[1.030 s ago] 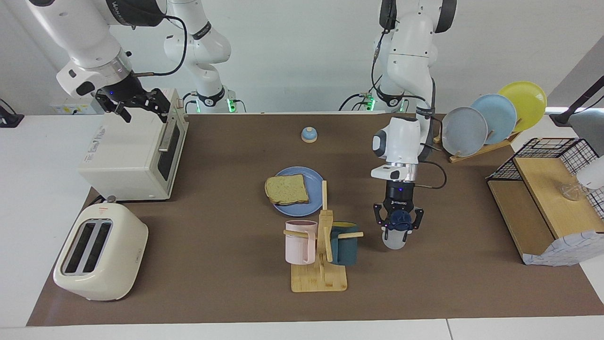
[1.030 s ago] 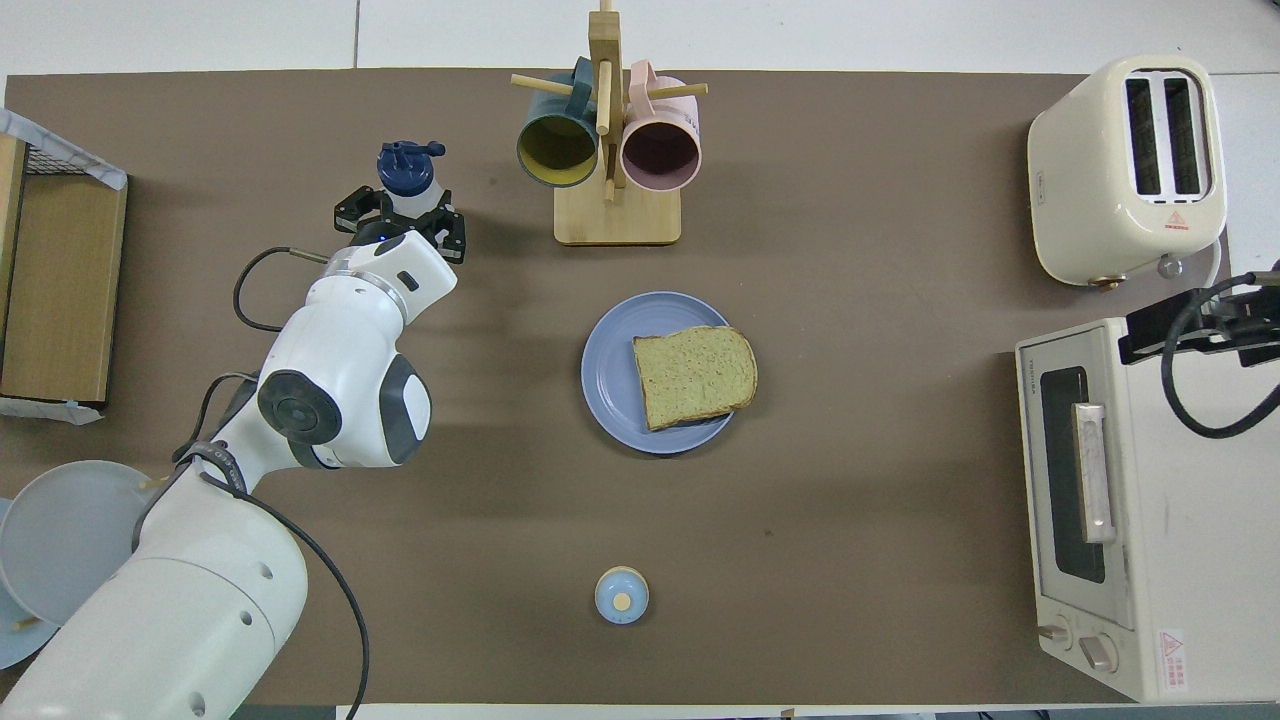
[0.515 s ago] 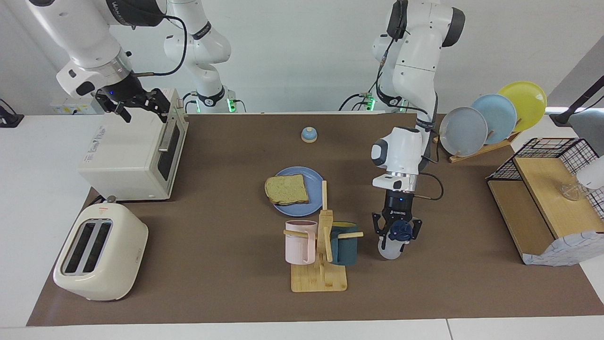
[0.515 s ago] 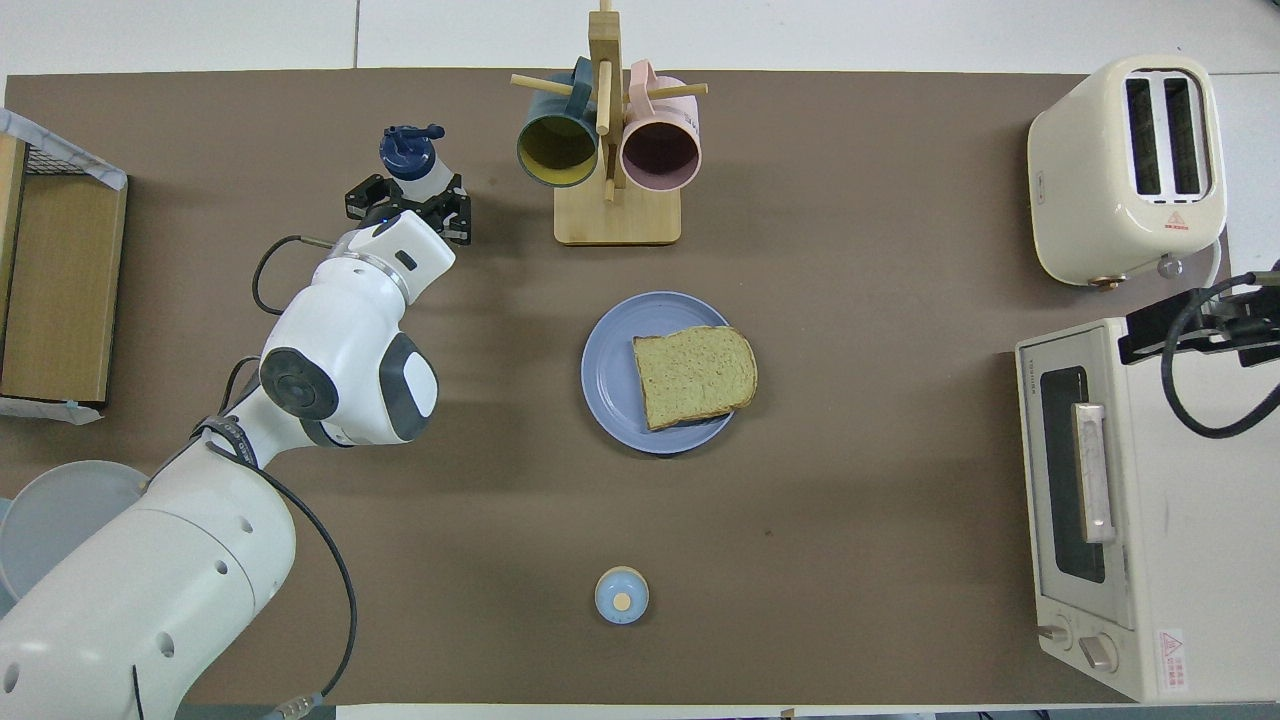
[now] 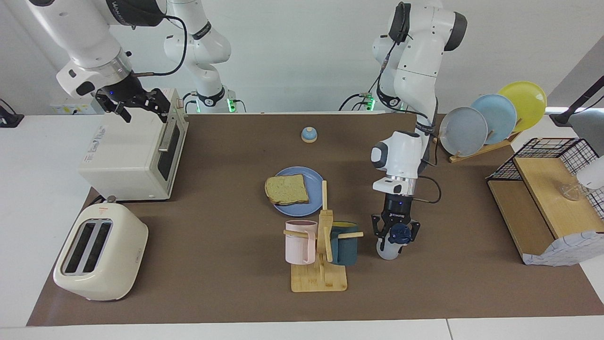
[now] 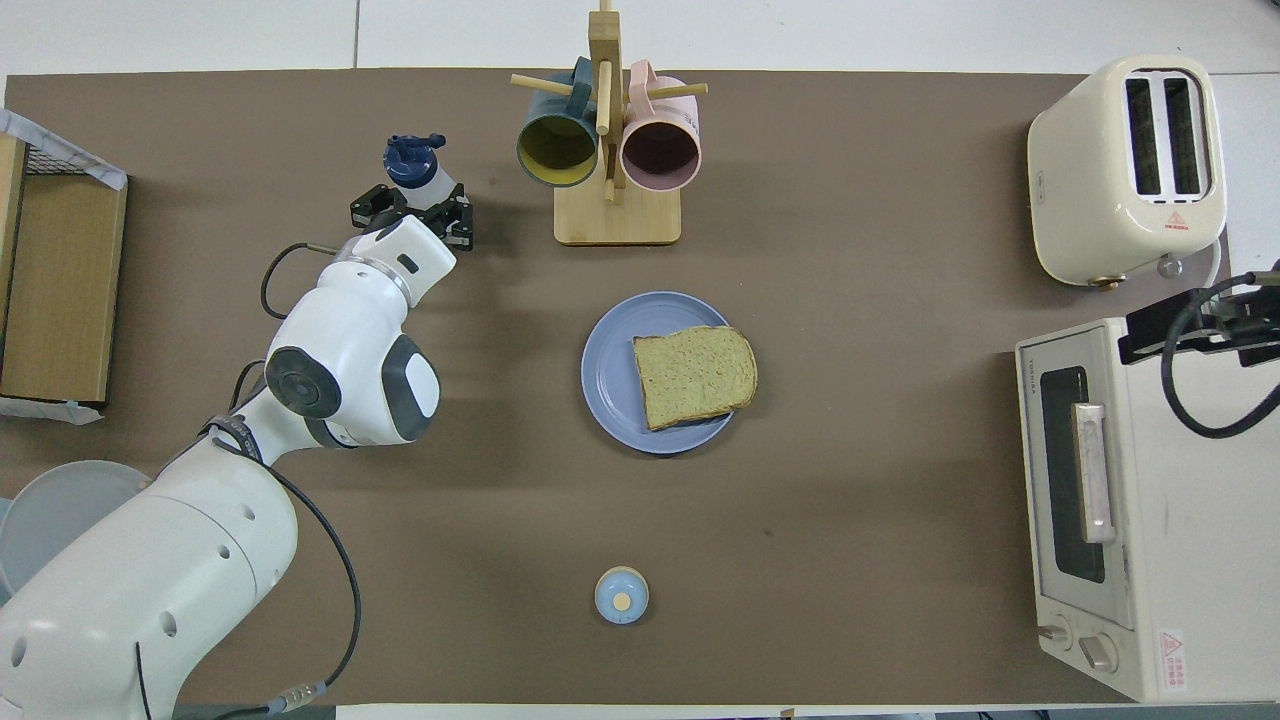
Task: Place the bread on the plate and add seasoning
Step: 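Carry the bottle back and set it down with the left gripper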
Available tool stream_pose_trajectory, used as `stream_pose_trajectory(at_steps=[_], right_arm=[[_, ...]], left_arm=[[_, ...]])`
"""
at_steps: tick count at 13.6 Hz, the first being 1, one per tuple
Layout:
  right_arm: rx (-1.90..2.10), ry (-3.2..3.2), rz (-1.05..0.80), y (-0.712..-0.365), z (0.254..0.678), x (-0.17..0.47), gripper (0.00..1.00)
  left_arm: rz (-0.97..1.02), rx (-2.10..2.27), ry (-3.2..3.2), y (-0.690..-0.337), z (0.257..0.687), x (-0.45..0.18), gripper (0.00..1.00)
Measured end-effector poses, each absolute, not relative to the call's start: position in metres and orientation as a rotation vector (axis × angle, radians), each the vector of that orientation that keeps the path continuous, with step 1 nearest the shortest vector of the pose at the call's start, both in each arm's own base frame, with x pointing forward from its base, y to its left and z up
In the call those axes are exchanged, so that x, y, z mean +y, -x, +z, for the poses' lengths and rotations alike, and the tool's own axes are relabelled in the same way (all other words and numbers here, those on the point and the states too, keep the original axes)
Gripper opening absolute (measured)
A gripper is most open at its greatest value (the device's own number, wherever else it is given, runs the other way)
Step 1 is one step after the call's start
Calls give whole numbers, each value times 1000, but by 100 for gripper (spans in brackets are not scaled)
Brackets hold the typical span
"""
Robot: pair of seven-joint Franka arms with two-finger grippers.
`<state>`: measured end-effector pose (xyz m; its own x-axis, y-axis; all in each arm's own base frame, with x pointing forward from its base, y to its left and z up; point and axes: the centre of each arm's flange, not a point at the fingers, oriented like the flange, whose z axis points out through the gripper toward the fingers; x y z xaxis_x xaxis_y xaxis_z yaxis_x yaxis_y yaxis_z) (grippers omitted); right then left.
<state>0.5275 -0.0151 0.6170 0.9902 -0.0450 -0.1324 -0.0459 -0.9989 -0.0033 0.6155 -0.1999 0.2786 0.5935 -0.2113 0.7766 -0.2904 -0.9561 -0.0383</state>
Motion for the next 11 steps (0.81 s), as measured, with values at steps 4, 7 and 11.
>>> stream_pose_trajectory(at_steps=[4,7,11], right_arm=[[71,3128,208,-527,617,-15,100],[71,3128,208,-527,617,-15,100],[71,3128,208,-528,617,-15,100]], left_arm=[[1306,-415,-2722,-617,278,-195,51],[1298,-413,-2726,-617,275,-194,86],[1290,-415,-2729,-616,272,-195,100]])
